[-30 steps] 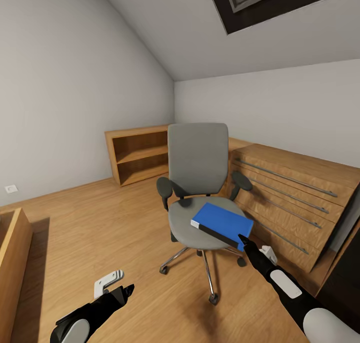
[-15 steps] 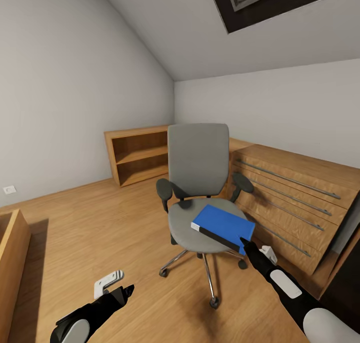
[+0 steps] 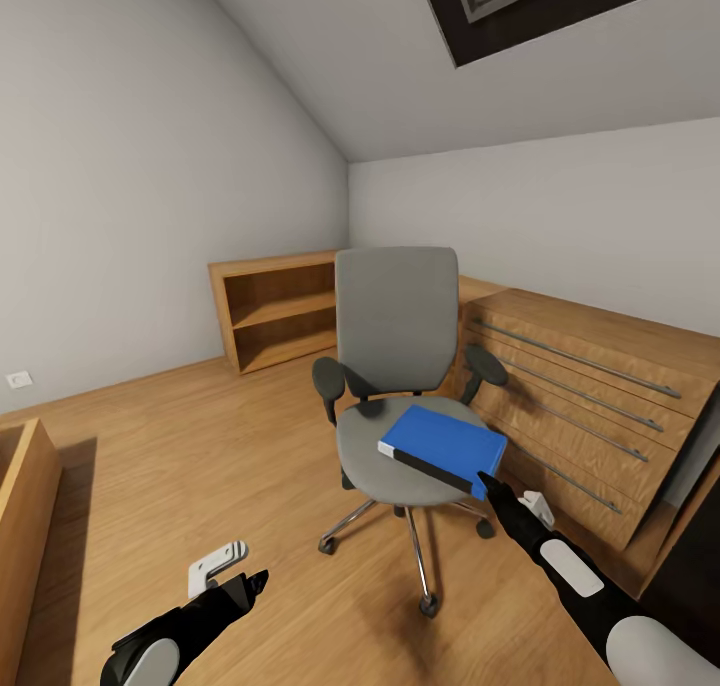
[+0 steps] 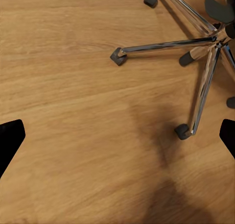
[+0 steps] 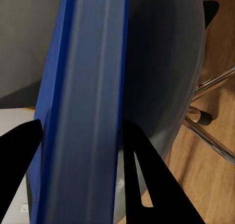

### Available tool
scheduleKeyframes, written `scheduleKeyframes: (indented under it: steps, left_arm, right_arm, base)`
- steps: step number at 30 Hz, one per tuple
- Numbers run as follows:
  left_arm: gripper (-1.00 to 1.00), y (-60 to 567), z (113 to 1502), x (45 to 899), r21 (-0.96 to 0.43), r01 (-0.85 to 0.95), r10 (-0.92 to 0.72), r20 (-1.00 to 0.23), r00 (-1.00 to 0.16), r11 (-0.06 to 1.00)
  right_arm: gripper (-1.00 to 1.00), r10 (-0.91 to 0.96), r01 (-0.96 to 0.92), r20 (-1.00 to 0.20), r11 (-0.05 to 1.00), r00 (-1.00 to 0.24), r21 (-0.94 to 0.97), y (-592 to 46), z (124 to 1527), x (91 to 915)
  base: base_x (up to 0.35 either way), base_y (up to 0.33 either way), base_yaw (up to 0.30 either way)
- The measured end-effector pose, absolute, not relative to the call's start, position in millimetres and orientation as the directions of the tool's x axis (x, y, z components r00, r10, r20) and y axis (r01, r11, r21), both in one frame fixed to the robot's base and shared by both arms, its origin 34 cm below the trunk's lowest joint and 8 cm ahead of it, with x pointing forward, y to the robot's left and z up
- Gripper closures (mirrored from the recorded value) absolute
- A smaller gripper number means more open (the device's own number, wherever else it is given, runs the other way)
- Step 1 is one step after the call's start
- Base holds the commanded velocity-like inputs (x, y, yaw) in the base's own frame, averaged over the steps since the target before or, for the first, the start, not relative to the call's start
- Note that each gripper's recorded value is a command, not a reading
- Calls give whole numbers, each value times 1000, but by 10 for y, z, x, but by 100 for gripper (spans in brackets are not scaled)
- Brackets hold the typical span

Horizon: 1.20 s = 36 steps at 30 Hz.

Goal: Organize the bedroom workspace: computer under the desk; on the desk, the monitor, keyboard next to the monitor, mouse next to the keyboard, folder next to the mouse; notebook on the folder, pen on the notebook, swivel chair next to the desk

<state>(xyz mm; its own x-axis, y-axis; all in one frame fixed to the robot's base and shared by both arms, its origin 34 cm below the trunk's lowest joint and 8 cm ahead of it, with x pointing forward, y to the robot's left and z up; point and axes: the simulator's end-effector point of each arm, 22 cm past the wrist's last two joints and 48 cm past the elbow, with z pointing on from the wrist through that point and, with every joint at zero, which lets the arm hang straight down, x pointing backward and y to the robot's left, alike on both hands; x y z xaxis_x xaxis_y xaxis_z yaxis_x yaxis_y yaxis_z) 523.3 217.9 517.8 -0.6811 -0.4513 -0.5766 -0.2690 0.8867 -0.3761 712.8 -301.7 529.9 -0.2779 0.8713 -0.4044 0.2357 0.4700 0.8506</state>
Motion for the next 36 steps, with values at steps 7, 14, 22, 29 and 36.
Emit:
scheduleKeyframes:
  steps: [7, 14, 22, 29, 36]
  left_arm:
    - [-100, 2182, 5243, 5248, -374, -268, -450, -578, -681, 888]
    - [-100, 2185, 5397, 5284, -374, -269, -450, -579, -680, 888]
    - [-100, 2169, 5567, 5320, -375, -273, -453, -577, -679, 886]
    - [-100, 2171, 5696, 5343, -374, -276, -455, -573, -681, 885]
    - [-100, 2181, 5828, 5366, -373, -279, -456, -571, -683, 885]
  right_arm:
    - [100, 872, 235, -405, 470, -277, 851, -3021, 5370, 7146]
    - [100, 872, 217, -411, 470, -268, 855, -3023, 5584, 7207]
    - [100, 862, 125, -434, 476, -262, 871, -2880, 6106, 7381]
    - [100, 853, 98, -447, 486, -268, 868, -2829, 6328, 7434]
    - [100, 820, 55, -498, 532, -283, 845, -2750, 6582, 7490]
  base:
    - [0, 0, 0]
    - [0, 0, 0]
    - [-41, 0, 0]
    - [-305, 0, 0]
    - [-339, 0, 0]
